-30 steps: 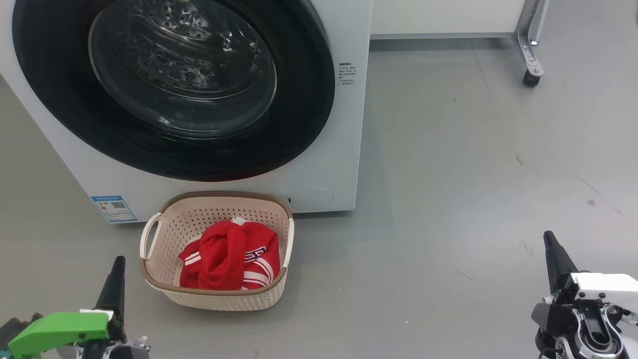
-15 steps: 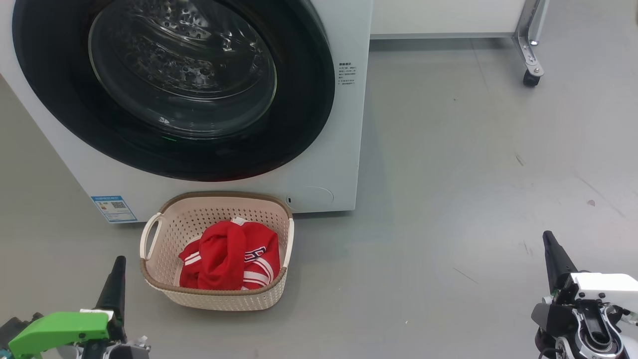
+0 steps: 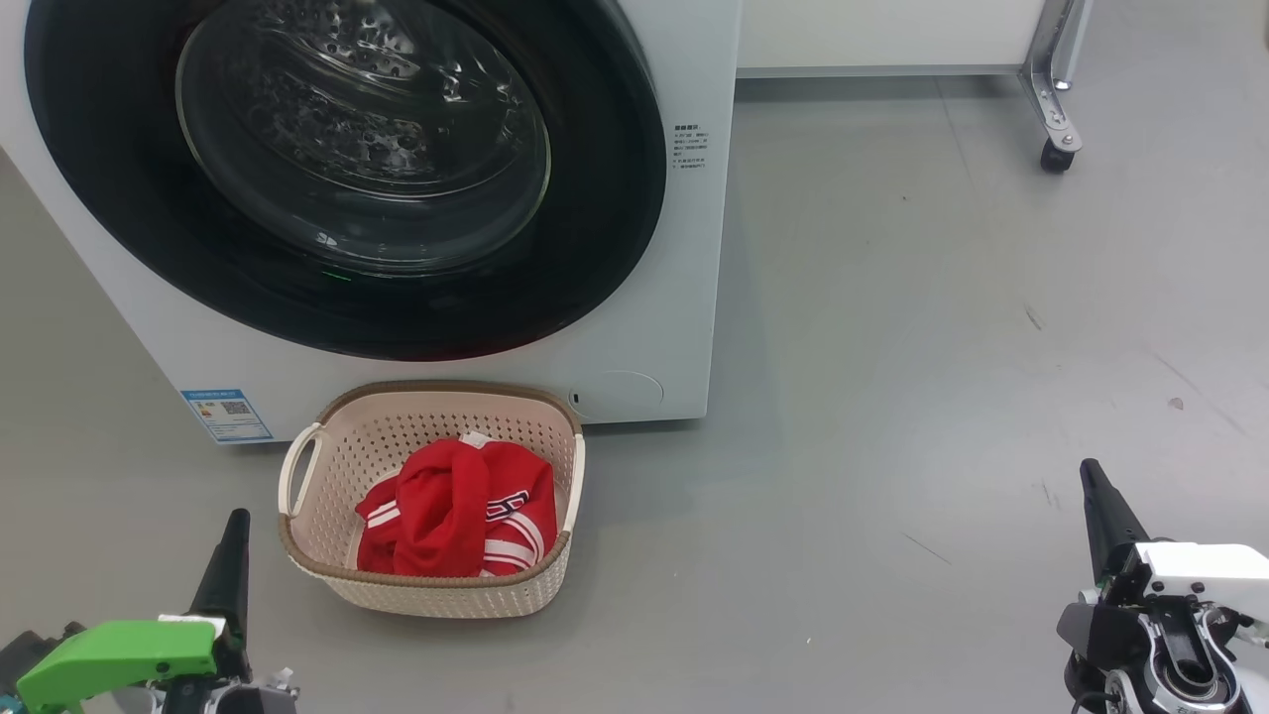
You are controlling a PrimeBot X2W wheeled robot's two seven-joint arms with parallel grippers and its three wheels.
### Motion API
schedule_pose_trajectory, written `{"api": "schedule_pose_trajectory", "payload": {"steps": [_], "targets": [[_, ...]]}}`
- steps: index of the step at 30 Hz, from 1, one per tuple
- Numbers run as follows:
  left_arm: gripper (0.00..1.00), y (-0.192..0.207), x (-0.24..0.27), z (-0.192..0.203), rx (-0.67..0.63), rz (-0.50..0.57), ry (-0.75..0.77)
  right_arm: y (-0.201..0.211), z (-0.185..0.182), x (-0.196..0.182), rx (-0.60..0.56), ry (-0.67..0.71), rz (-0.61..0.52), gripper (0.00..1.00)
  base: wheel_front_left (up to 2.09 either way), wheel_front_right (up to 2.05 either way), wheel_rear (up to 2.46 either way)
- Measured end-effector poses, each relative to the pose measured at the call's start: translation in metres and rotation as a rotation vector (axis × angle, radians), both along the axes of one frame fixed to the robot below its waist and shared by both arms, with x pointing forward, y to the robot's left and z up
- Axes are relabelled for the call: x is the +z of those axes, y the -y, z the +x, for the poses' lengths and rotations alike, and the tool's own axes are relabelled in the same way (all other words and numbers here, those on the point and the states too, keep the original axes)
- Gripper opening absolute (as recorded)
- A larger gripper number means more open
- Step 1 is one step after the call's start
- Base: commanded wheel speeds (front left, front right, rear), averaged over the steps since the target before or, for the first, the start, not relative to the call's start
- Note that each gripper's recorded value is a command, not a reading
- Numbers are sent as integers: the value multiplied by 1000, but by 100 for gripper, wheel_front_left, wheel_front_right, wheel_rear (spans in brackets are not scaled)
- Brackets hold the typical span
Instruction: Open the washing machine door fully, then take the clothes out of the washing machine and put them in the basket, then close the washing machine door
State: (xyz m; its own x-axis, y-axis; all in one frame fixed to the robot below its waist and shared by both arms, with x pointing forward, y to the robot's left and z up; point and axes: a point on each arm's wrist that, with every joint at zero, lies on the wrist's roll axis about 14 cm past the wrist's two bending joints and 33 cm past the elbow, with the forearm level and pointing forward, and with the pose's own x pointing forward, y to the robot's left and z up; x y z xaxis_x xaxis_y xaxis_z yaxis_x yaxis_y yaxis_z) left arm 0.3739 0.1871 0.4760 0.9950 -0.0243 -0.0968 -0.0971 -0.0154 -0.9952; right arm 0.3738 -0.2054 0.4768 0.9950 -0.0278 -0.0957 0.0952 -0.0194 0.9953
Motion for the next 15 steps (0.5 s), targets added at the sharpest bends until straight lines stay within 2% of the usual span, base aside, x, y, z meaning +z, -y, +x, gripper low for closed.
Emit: {"api": "schedule_pose_trajectory", "payload": {"steps": [15], "targets": [[0, 0, 0, 0, 1, 0, 1, 0, 0, 0, -1, 1, 0, 0, 0, 0, 0]]}}
